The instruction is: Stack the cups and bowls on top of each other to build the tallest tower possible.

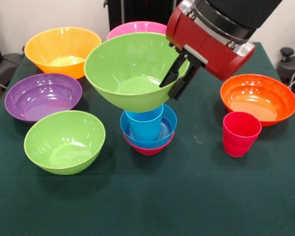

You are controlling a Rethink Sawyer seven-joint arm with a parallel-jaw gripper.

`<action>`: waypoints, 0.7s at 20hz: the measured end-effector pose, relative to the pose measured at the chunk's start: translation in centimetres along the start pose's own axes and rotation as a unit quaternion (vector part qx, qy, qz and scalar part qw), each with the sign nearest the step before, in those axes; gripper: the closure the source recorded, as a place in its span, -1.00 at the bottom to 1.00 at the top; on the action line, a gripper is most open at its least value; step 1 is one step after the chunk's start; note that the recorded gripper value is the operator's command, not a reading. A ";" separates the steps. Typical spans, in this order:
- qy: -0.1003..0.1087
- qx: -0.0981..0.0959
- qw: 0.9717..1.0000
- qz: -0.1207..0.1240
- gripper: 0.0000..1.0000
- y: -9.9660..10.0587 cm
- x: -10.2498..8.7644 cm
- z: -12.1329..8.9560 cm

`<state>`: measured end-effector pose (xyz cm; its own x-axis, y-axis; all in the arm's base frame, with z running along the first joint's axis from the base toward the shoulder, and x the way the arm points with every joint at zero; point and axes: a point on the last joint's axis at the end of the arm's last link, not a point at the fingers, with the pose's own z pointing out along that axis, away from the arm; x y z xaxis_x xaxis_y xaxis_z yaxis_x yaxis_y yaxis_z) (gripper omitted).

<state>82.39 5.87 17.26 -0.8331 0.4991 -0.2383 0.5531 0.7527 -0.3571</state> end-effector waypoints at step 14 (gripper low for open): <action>0.013 0.008 1.000 0.002 1.00 -0.8 1.1 2.1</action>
<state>81.04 4.85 15.41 -0.8304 0.5131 -0.2171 0.5564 0.7436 -0.3709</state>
